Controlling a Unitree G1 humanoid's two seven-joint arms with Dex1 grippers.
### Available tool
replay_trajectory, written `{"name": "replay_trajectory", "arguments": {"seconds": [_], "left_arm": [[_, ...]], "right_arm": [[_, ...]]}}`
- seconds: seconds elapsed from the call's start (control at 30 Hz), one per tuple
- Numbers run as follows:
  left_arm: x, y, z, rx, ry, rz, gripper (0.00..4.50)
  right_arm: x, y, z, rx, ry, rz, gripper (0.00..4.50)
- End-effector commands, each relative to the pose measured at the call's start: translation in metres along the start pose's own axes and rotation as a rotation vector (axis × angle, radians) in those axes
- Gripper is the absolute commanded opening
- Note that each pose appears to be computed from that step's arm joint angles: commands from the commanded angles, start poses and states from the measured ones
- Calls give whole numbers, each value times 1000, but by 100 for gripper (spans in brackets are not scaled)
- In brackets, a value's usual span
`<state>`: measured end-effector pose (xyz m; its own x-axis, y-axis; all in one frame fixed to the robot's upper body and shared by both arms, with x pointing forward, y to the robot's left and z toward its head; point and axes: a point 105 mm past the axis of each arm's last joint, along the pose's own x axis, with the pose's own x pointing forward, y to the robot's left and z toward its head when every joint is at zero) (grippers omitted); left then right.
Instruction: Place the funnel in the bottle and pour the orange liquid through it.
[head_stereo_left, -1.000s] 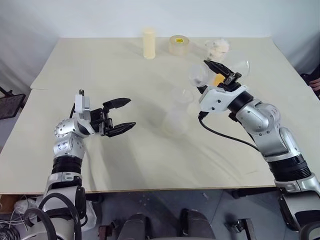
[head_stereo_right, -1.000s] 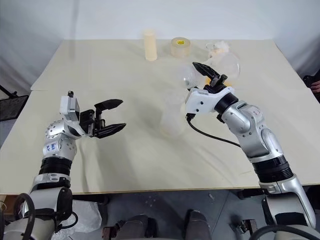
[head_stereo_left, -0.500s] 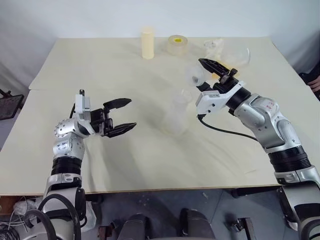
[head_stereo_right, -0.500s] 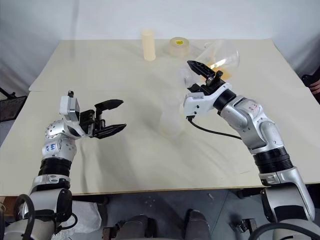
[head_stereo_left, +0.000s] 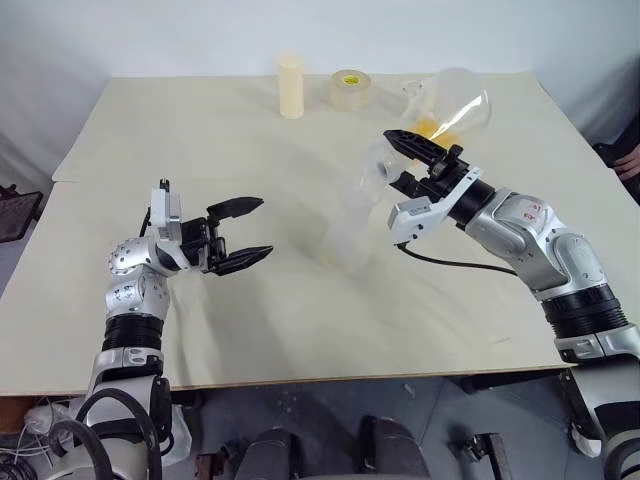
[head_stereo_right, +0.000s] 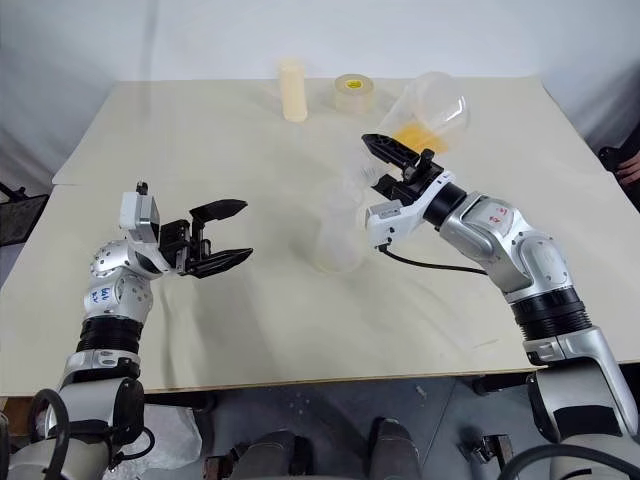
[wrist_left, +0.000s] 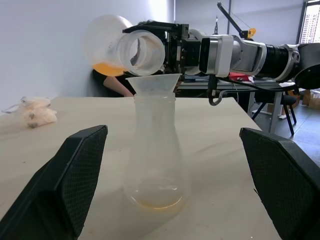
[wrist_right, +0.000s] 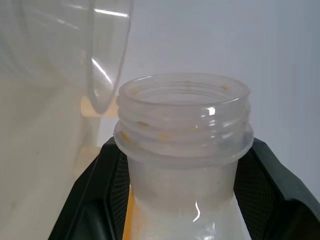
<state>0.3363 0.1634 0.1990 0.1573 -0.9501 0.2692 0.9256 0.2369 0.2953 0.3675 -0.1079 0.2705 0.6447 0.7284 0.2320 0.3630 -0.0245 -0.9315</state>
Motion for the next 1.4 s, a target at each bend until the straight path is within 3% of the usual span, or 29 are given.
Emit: {"name": "replay_trajectory", "arguments": {"seconds": [0.03,1.4], "left_arm": [[4,-1,8,36,-18,-18,450],[9,1,7,32,-27,-13,450]], "right_arm": [[1,-23,-3,-55,-11,-68,244],[10,-28,3,-208,-104,-83,244]]}}
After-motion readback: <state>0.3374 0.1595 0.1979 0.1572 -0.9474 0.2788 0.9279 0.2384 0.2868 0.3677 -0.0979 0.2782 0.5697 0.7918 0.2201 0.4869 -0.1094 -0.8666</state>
